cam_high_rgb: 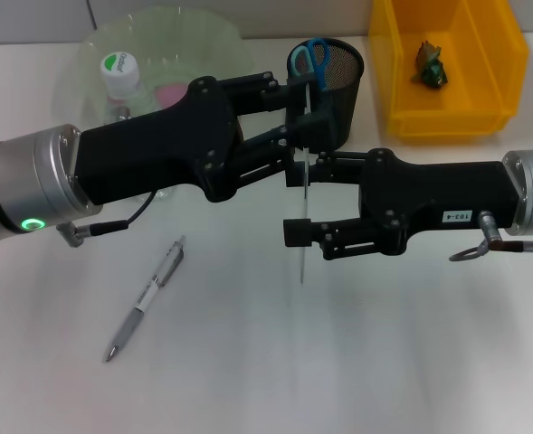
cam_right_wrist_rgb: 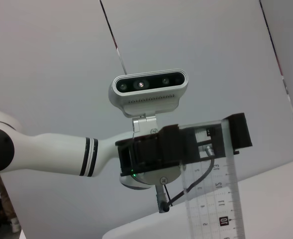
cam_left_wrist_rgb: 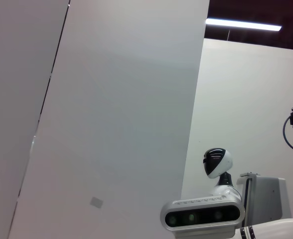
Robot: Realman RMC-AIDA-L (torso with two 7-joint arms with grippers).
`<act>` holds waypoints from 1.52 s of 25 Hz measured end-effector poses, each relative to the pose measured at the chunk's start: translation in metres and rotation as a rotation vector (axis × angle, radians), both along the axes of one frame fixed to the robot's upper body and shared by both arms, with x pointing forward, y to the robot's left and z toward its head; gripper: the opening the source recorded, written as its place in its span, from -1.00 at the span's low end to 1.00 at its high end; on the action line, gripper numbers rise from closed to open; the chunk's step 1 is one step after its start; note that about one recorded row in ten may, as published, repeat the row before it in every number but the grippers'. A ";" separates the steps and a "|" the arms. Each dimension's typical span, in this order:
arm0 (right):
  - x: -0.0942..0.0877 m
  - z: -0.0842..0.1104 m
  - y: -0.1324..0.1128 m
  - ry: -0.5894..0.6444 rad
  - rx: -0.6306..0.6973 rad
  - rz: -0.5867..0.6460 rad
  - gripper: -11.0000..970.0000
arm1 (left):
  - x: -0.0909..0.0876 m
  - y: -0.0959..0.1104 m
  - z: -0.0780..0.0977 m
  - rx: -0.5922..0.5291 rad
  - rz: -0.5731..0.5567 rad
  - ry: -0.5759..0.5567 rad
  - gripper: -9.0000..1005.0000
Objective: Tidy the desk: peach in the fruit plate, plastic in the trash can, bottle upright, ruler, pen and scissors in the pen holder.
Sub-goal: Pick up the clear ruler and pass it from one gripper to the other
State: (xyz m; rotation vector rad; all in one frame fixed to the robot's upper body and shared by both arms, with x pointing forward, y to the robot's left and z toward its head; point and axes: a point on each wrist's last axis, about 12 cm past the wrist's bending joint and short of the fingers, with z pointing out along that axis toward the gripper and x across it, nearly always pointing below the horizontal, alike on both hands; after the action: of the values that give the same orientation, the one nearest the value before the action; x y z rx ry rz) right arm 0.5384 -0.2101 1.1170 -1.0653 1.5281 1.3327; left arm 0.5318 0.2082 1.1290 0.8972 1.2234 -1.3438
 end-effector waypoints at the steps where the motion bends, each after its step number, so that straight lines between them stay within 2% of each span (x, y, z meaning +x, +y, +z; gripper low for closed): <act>1: 0.000 0.000 0.000 0.000 0.000 0.000 0.69 | 0.000 0.000 0.000 0.000 -0.002 0.000 -0.17; 38: -0.001 -0.003 0.001 -0.003 0.027 -0.007 0.67 | 0.001 -0.002 -0.001 0.002 0.003 -0.003 -0.16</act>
State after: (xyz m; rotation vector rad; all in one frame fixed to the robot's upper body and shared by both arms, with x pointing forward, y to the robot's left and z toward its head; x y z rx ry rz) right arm 0.5375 -0.2091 1.1144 -1.0439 1.5067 1.3430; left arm 0.5330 0.2066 1.1283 0.8982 1.2235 -1.3382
